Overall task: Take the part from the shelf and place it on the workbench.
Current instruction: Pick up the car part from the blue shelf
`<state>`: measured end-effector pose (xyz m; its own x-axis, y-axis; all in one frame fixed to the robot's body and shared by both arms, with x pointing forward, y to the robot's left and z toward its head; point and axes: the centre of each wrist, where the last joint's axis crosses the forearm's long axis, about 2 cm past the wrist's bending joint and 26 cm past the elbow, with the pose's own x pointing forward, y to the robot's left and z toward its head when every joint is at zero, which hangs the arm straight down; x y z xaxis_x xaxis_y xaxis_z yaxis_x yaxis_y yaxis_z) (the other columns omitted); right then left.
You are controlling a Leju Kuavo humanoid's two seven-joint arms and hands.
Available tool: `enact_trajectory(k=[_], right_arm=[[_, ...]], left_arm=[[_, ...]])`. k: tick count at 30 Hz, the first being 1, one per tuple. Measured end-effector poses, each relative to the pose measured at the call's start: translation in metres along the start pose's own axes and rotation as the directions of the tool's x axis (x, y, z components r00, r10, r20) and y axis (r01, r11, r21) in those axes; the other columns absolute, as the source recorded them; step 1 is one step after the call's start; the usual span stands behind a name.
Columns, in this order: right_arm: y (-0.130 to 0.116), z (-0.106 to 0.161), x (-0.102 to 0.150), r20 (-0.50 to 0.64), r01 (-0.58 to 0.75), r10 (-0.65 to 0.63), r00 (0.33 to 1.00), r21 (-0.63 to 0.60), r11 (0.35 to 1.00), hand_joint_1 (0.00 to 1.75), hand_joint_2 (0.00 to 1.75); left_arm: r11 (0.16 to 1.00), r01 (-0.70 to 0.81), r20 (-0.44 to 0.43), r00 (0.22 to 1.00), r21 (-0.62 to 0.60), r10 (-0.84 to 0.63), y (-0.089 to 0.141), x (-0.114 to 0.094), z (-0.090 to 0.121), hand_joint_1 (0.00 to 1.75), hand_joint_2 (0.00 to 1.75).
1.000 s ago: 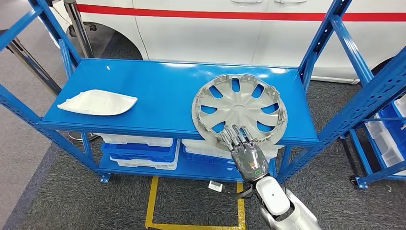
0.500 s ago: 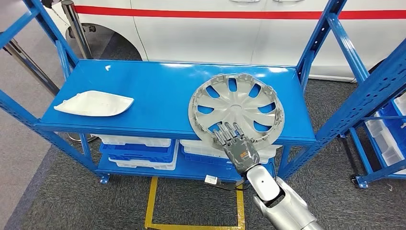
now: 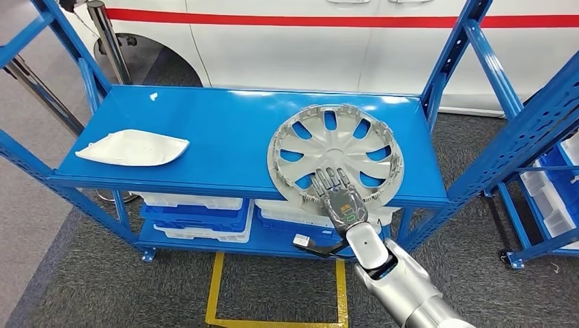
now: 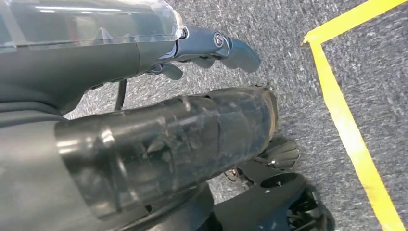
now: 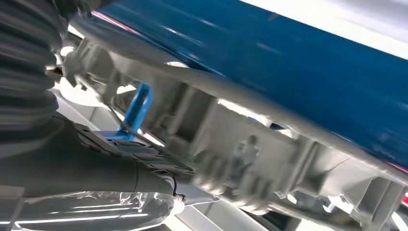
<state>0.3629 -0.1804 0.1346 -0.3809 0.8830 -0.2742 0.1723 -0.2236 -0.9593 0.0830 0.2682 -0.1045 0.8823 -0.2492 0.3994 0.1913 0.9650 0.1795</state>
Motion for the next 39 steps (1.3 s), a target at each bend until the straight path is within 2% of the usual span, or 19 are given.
enact_trajectory(k=[10, 21, 23, 26, 28, 32, 34, 37, 38, 39], right_arm=[[0.007, 0.002, 0.0, -0.04, 0.018, -0.018, 0.999, -0.014, 1.0, 1.75, 1.75], [-0.004, 0.001, 0.004, -0.022, 0.055, -0.058, 0.998, -0.109, 0.992, 1.75, 1.75], [-0.007, 0.004, 0.005, -0.002, 0.106, -0.107, 0.994, -0.136, 0.985, 1.75, 1.75], [-0.021, 0.006, 0.006, 0.042, 0.267, -0.265, 0.963, -0.21, 0.94, 1.75, 1.75], [-0.037, 0.007, 0.004, 0.086, 0.412, -0.404, 0.911, -0.267, 0.871, 1.75, 1.75], [-0.071, 0.016, -0.001, 0.23, 0.684, -0.65, 0.724, -0.356, 0.636, 1.75, 1.75], [-0.084, 0.023, -0.006, 0.322, 0.801, -0.742, 0.588, -0.357, 0.48, 1.75, 1.75], [-0.096, 0.036, -0.012, 0.468, 0.945, -0.831, 0.301, -0.265, 0.194, 1.75, 1.75], [-0.098, 0.041, -0.013, 0.505, 0.969, -0.837, 0.21, -0.219, 0.111, 1.75, 1.75], [-0.1, 0.045, -0.013, 0.532, 0.984, -0.837, 0.131, -0.175, 0.043, 1.75, 1.75]], left_arm=[[1.0, -0.03, 0.006, 1.0, -0.001, 0.03, -0.003, -0.002, 0.001, 0.0, 0.0], [1.0, -0.031, 0.011, 0.999, 0.001, 0.031, -0.003, -0.003, 0.001, 0.0, 0.0], [0.999, -0.033, 0.008, 0.999, 0.006, 0.033, -0.003, -0.005, 0.002, 0.0, 0.0], [0.999, -0.04, 0.011, 0.999, 0.026, 0.04, -0.003, -0.007, 0.002, 0.0, 0.0], [0.998, -0.049, 0.026, 0.998, 0.041, 0.048, -0.002, -0.008, 0.002, 0.0, 0.0], [0.995, -0.064, 0.067, 0.996, 0.077, 0.059, -0.001, -0.013, 0.004, 0.0, 1.75], [0.993, -0.068, 0.087, 0.994, 0.091, 0.06, -0.001, -0.015, 0.004, 0.0, 1.75], [0.992, -0.075, 0.114, 0.991, 0.103, 0.063, -0.001, -0.016, 0.004, 0.0, 0.44], [0.991, -0.079, 0.119, 0.991, 0.103, 0.067, -0.001, -0.017, 0.005, 0.0, 0.44], [0.991, -0.083, 0.124, 0.99, 0.103, 0.07, -0.001, -0.018, 0.005, 0.0, 0.87]])
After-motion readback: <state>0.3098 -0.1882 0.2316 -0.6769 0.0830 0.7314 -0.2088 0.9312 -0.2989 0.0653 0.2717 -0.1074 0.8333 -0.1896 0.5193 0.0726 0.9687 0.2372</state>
